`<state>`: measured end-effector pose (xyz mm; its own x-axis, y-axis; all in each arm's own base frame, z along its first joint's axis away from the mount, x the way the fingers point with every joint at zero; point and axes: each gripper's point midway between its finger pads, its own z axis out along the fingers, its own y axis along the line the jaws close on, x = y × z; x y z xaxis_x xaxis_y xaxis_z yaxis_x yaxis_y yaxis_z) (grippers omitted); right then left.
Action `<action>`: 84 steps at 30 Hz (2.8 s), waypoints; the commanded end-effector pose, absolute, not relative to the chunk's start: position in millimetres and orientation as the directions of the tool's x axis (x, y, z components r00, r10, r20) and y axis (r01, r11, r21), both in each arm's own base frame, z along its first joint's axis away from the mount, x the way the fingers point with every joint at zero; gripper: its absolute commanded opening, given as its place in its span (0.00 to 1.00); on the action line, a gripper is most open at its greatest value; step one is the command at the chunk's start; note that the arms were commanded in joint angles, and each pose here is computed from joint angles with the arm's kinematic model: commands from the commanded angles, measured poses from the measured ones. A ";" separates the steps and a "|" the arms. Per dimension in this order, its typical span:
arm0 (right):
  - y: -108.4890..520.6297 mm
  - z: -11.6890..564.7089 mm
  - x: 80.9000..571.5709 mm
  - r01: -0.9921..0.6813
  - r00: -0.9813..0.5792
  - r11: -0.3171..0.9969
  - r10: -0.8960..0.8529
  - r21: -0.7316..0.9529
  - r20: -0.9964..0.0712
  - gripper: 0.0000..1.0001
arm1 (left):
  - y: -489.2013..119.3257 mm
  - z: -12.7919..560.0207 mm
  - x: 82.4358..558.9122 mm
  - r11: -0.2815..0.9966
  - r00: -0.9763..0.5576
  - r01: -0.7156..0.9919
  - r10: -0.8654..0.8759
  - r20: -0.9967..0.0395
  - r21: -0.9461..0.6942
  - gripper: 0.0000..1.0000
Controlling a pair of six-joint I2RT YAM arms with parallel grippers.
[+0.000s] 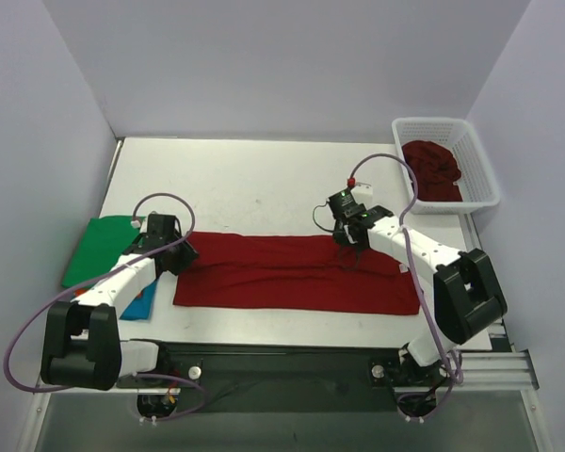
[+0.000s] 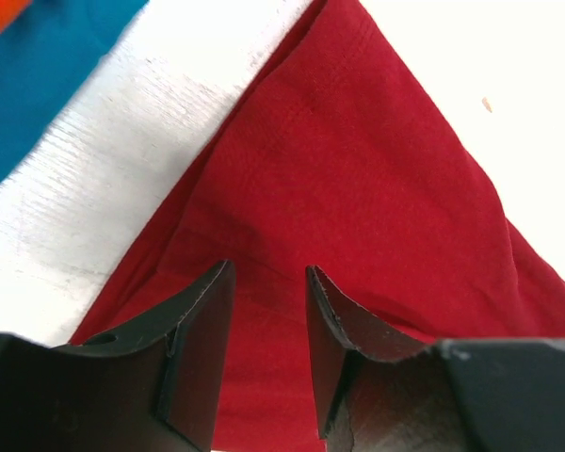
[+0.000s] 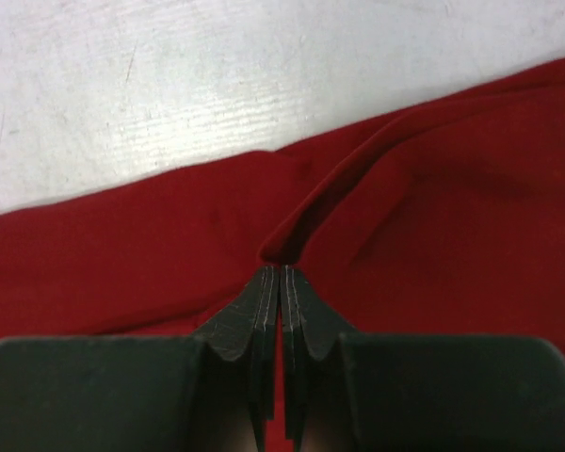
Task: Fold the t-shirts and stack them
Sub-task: Fold the other side of the tshirt into a rectangle
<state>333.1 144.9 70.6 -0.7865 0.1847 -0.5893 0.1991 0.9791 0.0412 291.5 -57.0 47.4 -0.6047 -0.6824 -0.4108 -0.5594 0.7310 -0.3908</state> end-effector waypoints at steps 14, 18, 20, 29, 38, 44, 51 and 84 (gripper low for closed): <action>134.9 60.8 248.8 0.252 -0.736 0.965 0.239 0.071 -0.633 0.00 | -48.8 58.0 304.3 0.730 -0.557 -0.560 -0.681 -0.475 -0.391 0.45; 134.5 52.0 230.7 0.261 -0.716 0.960 0.262 0.099 -0.647 0.02 | -49.1 57.7 305.0 0.732 -0.559 -0.557 -0.679 -0.476 -0.392 0.45; 132.9 47.3 223.9 0.267 -0.705 0.955 0.283 0.127 -0.650 0.04 | -49.6 57.1 305.0 0.734 -0.561 -0.555 -0.678 -0.474 -0.392 0.45; 137.1 35.9 215.0 0.240 -0.694 0.946 0.324 0.218 -0.642 0.17 | -56.5 65.7 308.9 0.748 -0.567 -0.511 -0.664 -0.488 -0.423 0.45; 122.8 78.2 207.3 0.191 -0.661 0.952 0.305 0.239 -0.685 0.41 | -127.5 121.1 321.0 0.859 -0.638 -0.230 -0.489 -0.596 -0.458 0.47; 75.0 107.4 228.1 0.288 -0.666 0.925 0.378 0.246 -0.643 0.46 | -240.3 143.3 294.3 0.894 -0.706 0.141 -0.210 -0.676 -0.425 0.52; 35.4 116.8 265.0 0.355 -0.683 0.885 0.466 0.303 -0.563 0.45 | -357.1 137.8 247.2 0.797 -0.706 0.450 0.041 -0.707 -0.403 0.57; 11.1 63.8 310.3 0.432 -0.716 0.859 0.512 0.274 -0.475 0.38 | -496.7 68.5 210.7 0.721 -0.658 0.633 0.308 -0.687 -0.283 0.52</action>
<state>303.3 13.9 63.3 -0.7177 0.5147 -0.4690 0.4344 0.8573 0.2761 204.8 -483.8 52.4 -0.6876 0.3272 -0.6481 0.6174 0.7332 -0.2849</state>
